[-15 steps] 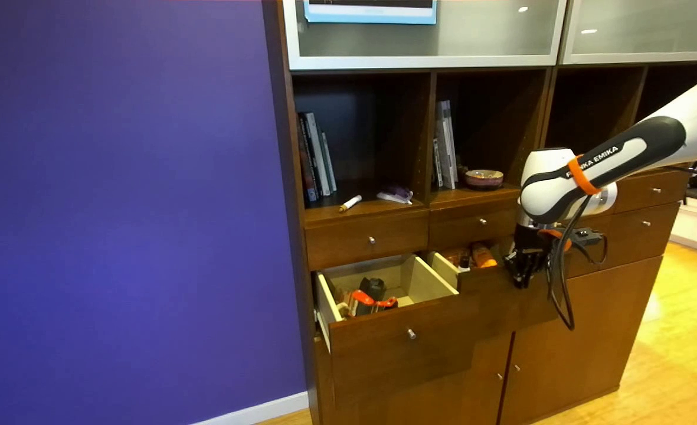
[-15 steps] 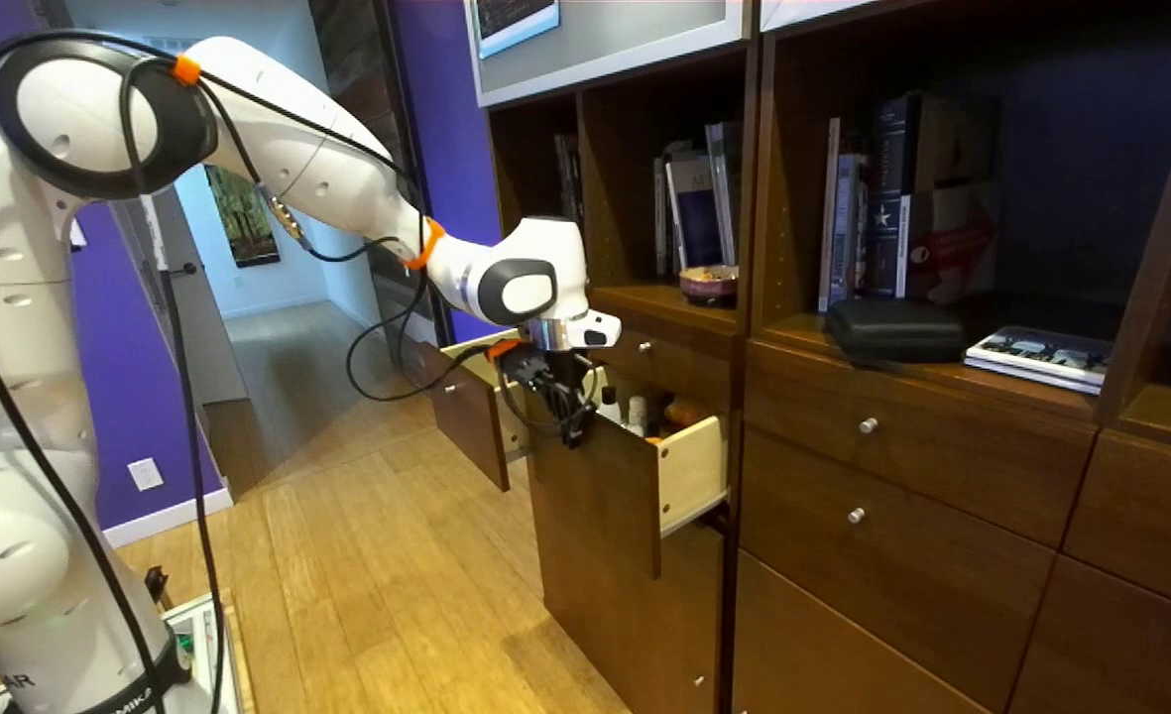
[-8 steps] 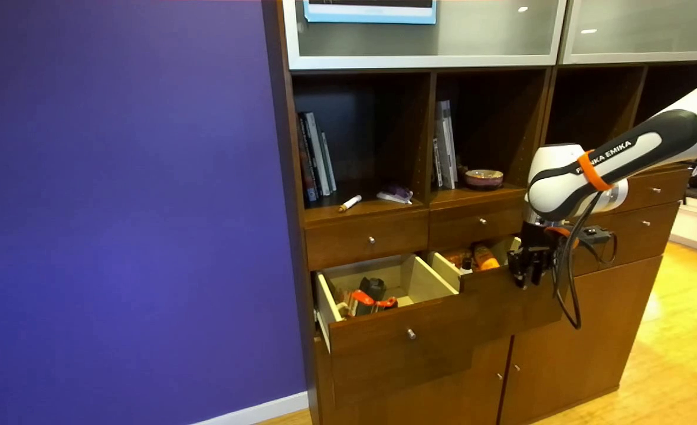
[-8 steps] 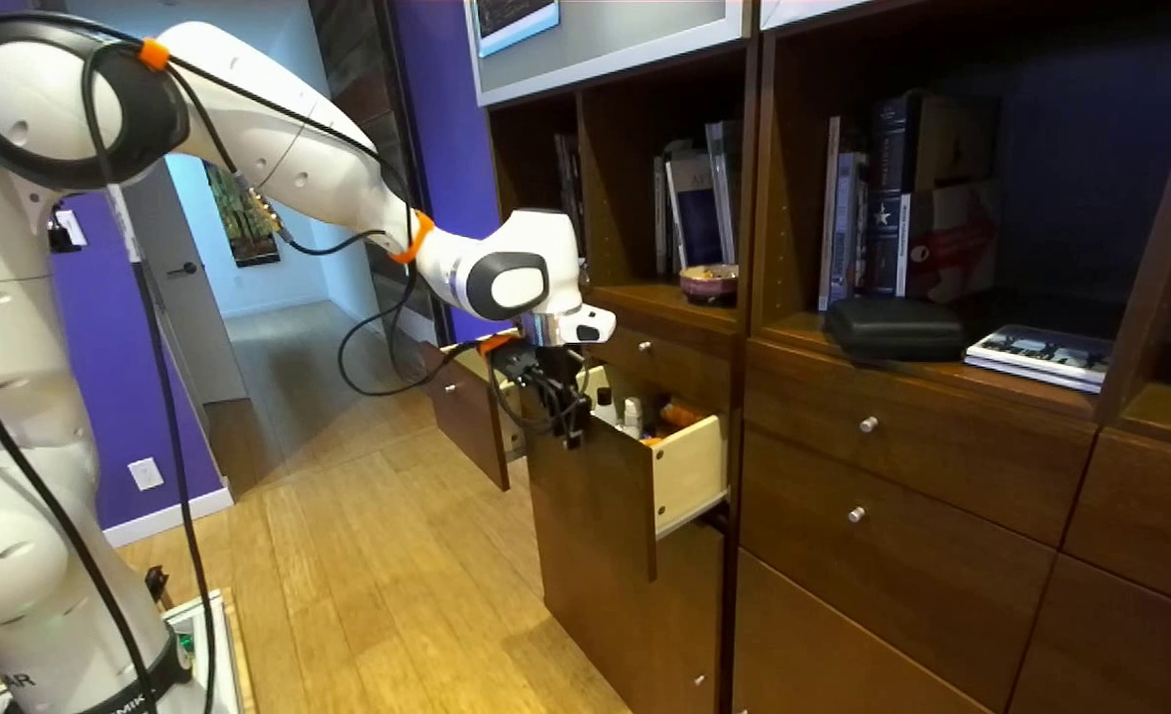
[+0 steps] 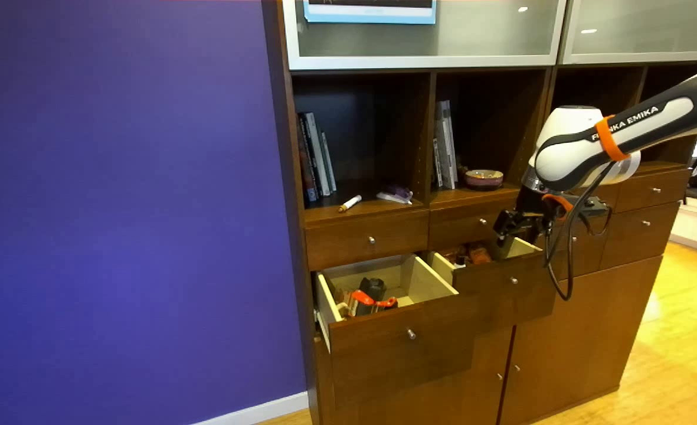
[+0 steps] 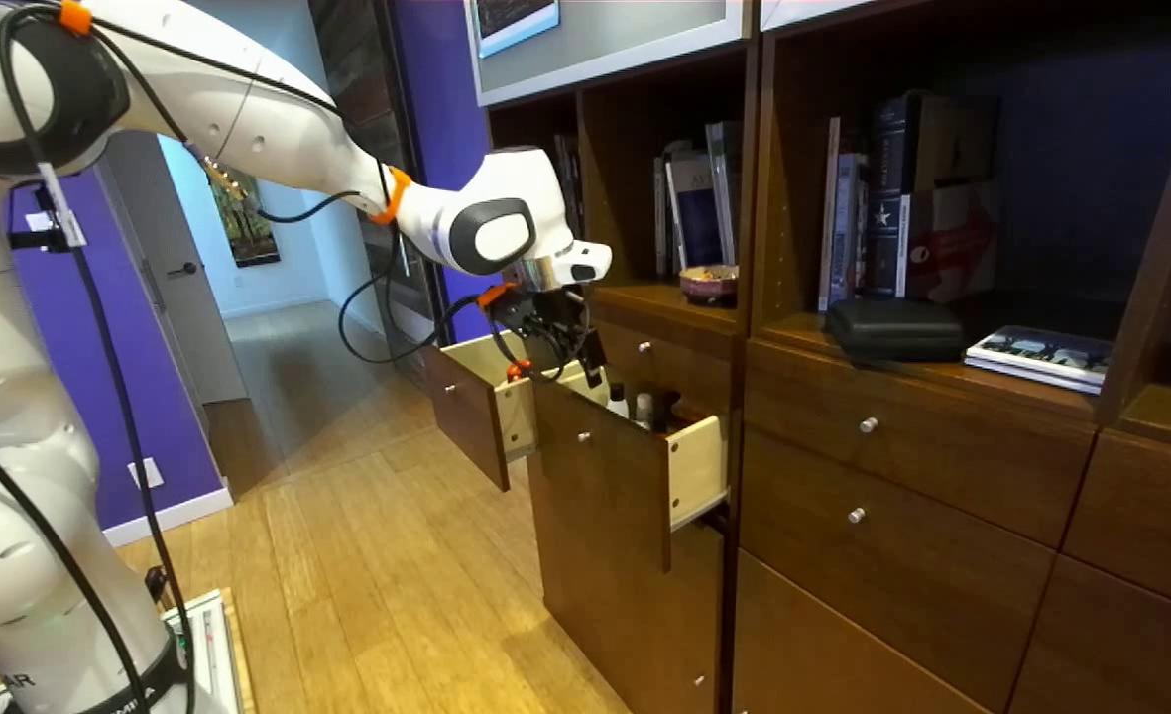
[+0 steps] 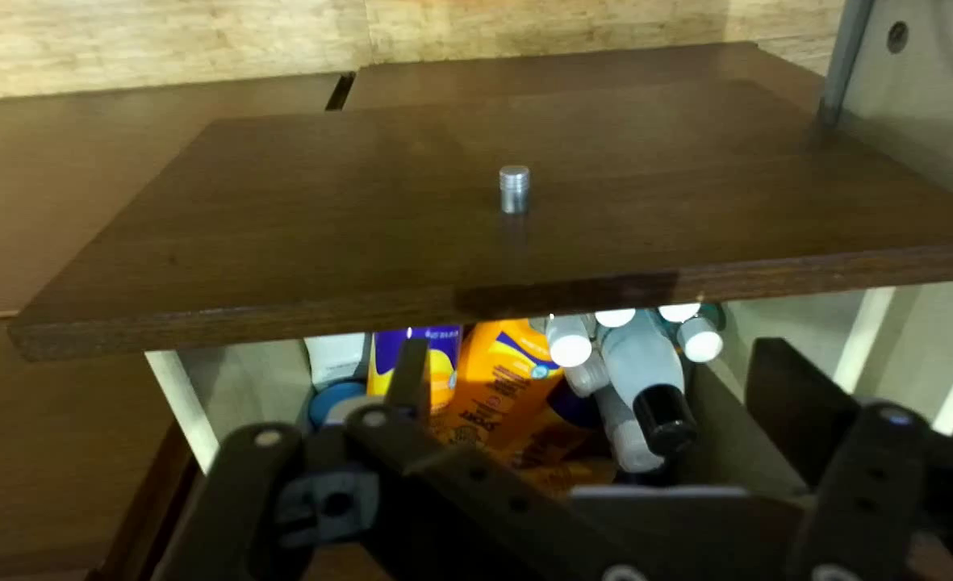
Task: Open the second top drawers on the left
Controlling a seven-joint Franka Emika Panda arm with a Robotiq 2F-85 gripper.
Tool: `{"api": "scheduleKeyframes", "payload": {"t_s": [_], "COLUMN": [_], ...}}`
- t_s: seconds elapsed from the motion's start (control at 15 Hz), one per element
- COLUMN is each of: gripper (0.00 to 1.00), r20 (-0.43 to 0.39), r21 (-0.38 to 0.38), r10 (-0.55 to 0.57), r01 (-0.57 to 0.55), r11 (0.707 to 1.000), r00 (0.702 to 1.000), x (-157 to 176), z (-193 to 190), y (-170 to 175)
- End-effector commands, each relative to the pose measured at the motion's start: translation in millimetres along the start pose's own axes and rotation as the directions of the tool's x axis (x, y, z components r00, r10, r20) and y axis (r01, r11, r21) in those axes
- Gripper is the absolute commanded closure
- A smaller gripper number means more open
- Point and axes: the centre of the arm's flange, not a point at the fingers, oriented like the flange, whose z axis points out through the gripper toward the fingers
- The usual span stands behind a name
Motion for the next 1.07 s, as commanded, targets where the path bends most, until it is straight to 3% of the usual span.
{"api": "scheduleKeyframes", "payload": {"t_s": [0.0,0.53,0.73,1.0], "gripper": [0.0,0.0,0.0,0.0], "r20": [-0.072,-0.111,-0.12,-0.029], "r21": [0.016,0.013,0.013,0.006], "r10": [0.002,-0.013,-0.021,0.001], "r01": [-0.001,0.014,0.022,-0.001], "r11": [1.0,1.0,1.0,1.0], "r00": [0.997,0.994,0.993,1.0], "x": [12,20,22,18], "z": [9,69,74,72], "y": [-7,-2,-1,2]}}
